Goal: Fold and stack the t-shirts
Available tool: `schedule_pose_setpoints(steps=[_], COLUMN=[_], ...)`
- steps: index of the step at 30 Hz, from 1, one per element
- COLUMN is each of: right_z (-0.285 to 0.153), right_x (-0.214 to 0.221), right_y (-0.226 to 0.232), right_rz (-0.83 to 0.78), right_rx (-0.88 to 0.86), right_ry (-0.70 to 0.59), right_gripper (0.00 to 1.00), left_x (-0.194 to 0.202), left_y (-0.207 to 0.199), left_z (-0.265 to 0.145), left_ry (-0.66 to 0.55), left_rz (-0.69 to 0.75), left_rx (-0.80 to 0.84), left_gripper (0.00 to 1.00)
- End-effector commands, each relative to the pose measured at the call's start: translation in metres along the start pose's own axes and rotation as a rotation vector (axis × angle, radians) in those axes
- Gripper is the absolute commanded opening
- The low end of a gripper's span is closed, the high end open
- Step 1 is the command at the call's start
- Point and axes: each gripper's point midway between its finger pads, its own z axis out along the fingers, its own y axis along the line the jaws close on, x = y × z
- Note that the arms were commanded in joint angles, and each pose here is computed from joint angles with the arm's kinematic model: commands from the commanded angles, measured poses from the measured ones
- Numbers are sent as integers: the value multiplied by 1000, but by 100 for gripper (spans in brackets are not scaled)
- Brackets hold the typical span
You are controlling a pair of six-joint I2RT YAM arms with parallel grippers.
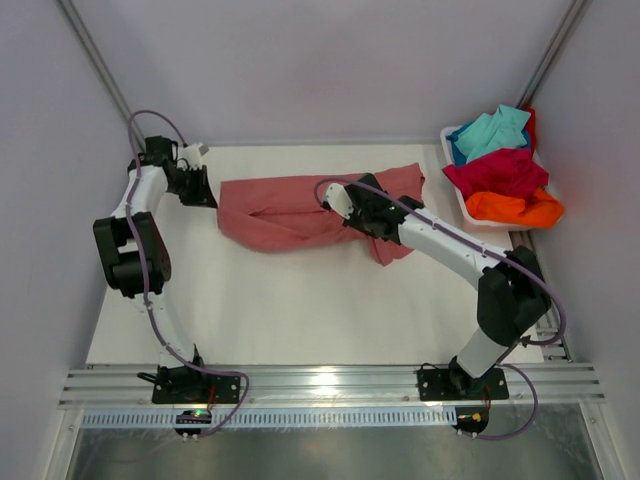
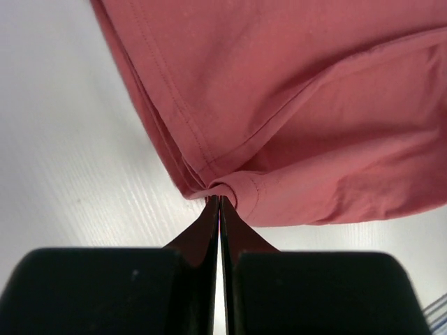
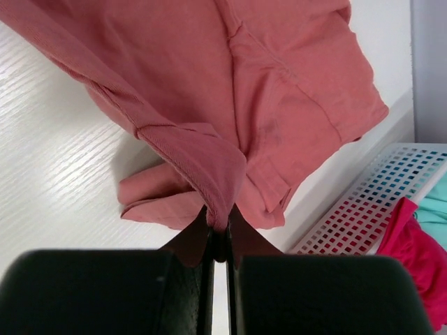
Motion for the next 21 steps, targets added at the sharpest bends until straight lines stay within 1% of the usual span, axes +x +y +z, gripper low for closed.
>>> schedule_pose_setpoints(steps=[1,3,5,6,7,8,9,13,14,19,21], right_z=[4,10,13,12,20,19,22,41,39,40,44], right_x=[-22,-26,-30,-36,-36,-43,-41,-46,-50,-62,-62], right_y=[-31,-39,-51,-61,-62,-71,-75,-87,-95,-115,-113], right_rz=[-12,-15,-9,4,6,19,26,25,26,47,33], right_rx=[125,154,191,212,214,228,232,250,276,300,285], right_ry=[-55,-49,-46,-55,-45,-62,-55,-46,-48,-51,-43], right_gripper=[3,3,3,3,3,3,3,3,3,3,3], left_x=[-38,-46,-48,-56,-57,-57,-65,-74,-79,-85,-81], left_y=[13,16,20,20,22,28,29,34,36,39,32], left_z=[-8,-6,2,0,2,9,8,15,15,17,11], left_ry=[-114,-133,-126,-142,-138,-129,-142,-147,-165,-177,-165], left_rz=[29,22,14,18,10,1,7,10,20,29,38], left_rx=[-81,-88,-85,-88,-88,-93,-104,-122,-127,-146,-132], left_gripper=[0,0,1,2,2,3,3,3,3,3,8])
